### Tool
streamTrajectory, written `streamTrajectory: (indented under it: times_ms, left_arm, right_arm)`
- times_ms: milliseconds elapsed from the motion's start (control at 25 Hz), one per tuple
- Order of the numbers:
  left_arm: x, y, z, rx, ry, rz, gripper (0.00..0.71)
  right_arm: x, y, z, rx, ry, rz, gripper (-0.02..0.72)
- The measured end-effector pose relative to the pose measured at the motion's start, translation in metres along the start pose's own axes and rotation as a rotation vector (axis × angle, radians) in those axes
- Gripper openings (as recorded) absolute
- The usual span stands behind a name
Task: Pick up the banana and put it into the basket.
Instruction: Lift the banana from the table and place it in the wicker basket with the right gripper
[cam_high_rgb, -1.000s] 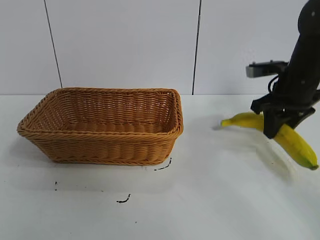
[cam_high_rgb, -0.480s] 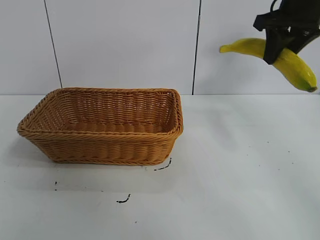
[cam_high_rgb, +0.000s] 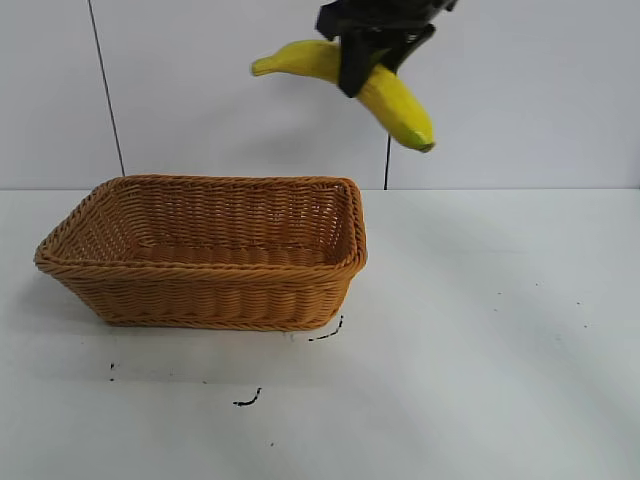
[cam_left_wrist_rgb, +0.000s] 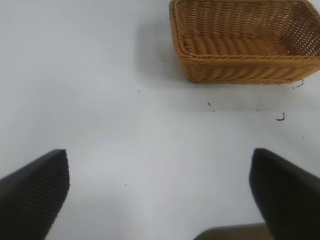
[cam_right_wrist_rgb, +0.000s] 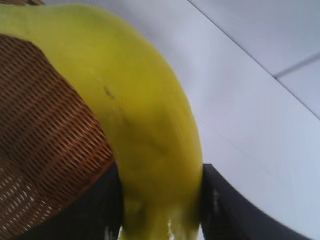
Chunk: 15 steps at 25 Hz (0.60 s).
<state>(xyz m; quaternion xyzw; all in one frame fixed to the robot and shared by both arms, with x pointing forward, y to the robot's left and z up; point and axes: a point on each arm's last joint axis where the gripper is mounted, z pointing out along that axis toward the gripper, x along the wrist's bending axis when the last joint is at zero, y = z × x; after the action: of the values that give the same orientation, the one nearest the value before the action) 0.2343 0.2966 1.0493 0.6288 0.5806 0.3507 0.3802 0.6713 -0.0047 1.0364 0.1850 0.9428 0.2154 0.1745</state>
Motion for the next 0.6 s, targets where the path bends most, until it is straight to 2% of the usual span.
streamTrajectory:
  times_ms: [160, 600]
  left_arm:
    - [0.000, 0.000, 0.000, 0.000, 0.000, 0.000, 0.695]
    - [0.000, 0.000, 0.000, 0.000, 0.000, 0.000, 0.695]
  right_arm:
    - [0.010, 0.008, 0.018, -0.044, -0.017, -0.087, 0.320]
    - [0.021, -0.014, 0.089, 0.021, 0.026, -0.093, 0.320]
